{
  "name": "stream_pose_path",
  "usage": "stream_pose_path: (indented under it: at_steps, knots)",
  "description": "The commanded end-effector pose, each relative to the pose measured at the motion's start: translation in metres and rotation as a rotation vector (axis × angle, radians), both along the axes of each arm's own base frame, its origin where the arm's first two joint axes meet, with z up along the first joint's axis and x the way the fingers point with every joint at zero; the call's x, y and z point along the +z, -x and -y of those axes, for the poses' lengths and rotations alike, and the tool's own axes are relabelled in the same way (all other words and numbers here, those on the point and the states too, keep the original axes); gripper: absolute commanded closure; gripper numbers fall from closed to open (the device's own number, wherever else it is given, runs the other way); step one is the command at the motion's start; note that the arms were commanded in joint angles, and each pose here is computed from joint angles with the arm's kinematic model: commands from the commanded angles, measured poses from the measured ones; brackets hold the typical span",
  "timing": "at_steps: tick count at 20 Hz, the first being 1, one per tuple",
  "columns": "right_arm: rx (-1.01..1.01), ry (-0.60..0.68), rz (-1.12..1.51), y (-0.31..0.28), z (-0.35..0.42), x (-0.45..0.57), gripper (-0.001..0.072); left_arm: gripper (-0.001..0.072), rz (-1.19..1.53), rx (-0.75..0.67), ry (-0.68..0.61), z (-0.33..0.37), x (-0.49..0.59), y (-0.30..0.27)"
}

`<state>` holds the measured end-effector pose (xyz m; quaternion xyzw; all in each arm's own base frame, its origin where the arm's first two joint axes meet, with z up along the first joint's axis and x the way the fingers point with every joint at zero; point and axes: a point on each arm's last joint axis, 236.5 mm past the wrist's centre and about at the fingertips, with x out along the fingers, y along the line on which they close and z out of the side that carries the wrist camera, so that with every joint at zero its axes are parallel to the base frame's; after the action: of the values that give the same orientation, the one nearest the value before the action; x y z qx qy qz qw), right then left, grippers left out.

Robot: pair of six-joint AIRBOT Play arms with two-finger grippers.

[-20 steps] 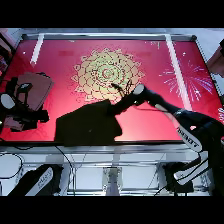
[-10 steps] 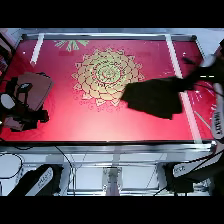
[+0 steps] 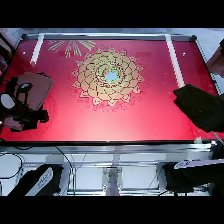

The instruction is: Fold the clothes and pants, and hang the long-sleeved shirts on hangers.

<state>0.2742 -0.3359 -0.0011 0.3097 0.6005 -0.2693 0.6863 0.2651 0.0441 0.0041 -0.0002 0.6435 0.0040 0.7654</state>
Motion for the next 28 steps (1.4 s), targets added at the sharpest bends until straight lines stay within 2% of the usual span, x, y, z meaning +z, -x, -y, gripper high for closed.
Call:
stream_pose_path:
  at_steps: [1,6,7,9,10,13,15,16,18,19,20,22,25,28]
  knots:
    - [-0.144,0.01,-0.129,0.06,0.029,-0.01,0.0693,0.0021,0.001,0.0,-0.001,0.0,0.0,0.0]
    - [-0.19,0.055,-0.228,0.087,0.039,-0.008,0.0691,0.0021,0.001,0.001,-0.001,0.0,0.0,0.0]
    - [-0.193,0.057,-0.234,0.088,0.04,-0.008,0.0621,0.0022,0.001,0.001,-0.001,0.0,0.0,0.0]
    - [-0.208,0.056,-0.238,0.089,0.039,-0.008,0.0213,0.0021,0.001,0.001,-0.001,0.0,0.0,0.0]
    - [-0.208,0.048,-0.243,0.09,0.037,-0.008,0.0195,0.0021,0.001,0.001,-0.001,0.0,0.0,0.0]
    - [-0.213,0.05,-0.226,0.088,0.035,-0.002,0.0196,0.0021,0.001,0.001,-0.001,0.0,0.0,0.0]
    - [-0.203,0.06,-0.119,0.066,0.033,0.01,0.0199,0.0021,0.001,0.001,-0.001,0.0,0.0,0.0]
    - [-0.179,0.062,-0.028,0.045,0.029,0.02,0.0233,0.0021,0.001,0.001,-0.001,0.0,0.0,0.0]
    - [-0.089,0.04,0.191,-0.009,0.008,0.049,0.0415,0.0022,0.001,0.001,-0.001,0.0,0.0,0.0]
    - [-0.016,-0.002,0.3,-0.039,-0.016,0.065,0.0576,0.0021,0.001,0.001,-0.001,0.0,0.0,0.0]
    - [0.074,-0.053,0.399,-0.069,-0.046,0.083,0.0688,0.0022,0.001,0.0,-0.001,0.0,0.0,0.0]
    - [0.253,-0.134,0.503,-0.11,-0.113,0.107,0.0693,0.0022,0.001,0.001,-0.001,0.0,0.0,0.0]
    - [0.587,-0.209,0.431,-0.131,-0.224,0.106,0.0692,0.0021,0.001,0.001,-0.001,0.0,0.0,0.0]
    - [0.859,-0.192,0.314,-0.139,-0.32,0.085,0.0692,0.0021,0.001,0.0,-0.001,0.0,0.0,0.0]
